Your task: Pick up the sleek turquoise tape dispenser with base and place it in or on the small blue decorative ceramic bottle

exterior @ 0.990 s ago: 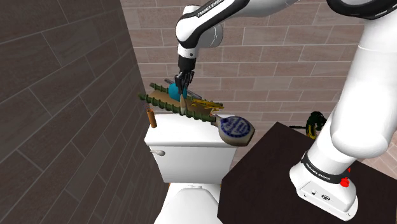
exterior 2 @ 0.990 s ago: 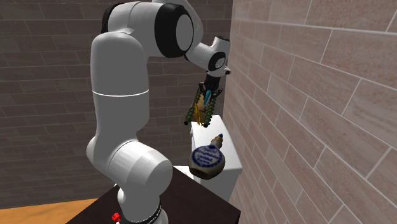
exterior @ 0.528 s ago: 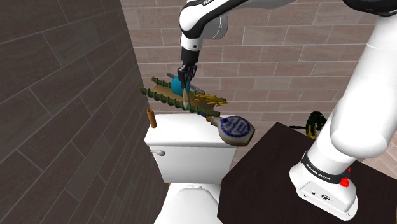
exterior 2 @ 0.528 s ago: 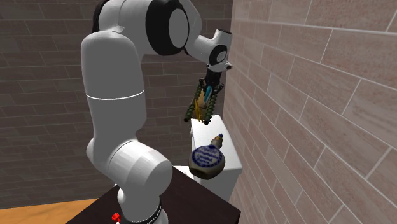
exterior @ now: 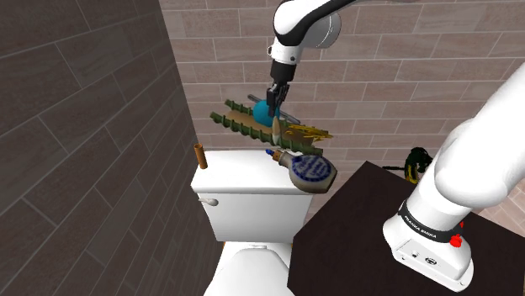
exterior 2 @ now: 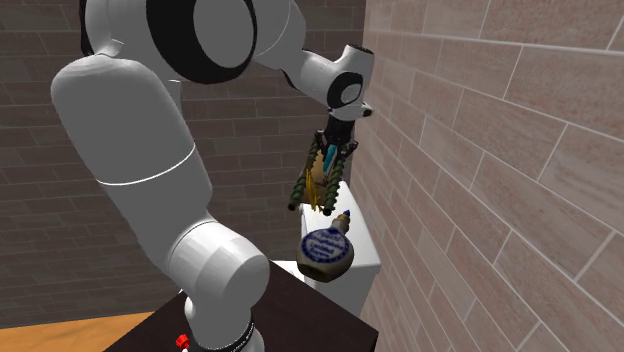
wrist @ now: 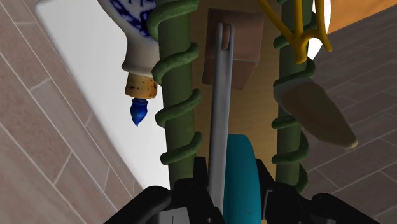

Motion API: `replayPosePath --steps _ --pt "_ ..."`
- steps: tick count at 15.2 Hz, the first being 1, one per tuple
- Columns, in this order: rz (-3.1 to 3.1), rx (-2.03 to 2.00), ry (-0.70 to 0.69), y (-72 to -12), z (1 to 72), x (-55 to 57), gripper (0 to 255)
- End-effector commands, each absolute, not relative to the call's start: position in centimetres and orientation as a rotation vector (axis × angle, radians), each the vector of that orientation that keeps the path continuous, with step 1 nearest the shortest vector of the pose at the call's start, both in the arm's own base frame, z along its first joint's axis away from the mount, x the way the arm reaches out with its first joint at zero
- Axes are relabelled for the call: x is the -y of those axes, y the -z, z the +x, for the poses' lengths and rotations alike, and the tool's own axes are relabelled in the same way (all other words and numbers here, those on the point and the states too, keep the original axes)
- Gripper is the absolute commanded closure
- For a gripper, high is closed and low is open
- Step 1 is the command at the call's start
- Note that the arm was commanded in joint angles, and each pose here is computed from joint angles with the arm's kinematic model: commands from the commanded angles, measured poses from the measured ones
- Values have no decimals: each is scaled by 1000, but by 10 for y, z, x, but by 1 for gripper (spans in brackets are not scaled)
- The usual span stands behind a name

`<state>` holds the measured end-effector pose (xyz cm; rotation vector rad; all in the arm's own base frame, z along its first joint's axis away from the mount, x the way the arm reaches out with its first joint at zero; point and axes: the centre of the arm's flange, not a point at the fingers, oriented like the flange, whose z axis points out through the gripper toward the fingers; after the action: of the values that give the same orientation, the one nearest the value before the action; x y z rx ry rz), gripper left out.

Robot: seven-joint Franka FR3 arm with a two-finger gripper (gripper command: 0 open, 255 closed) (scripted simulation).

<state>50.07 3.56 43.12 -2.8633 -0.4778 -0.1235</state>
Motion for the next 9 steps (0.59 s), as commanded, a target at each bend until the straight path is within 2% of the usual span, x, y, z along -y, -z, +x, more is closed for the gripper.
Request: replayPosePath --steps 1,9 --pt "-2862 479 126 -434 478 -20 255" --pt "-2862 479 126 -442 395 46 255"
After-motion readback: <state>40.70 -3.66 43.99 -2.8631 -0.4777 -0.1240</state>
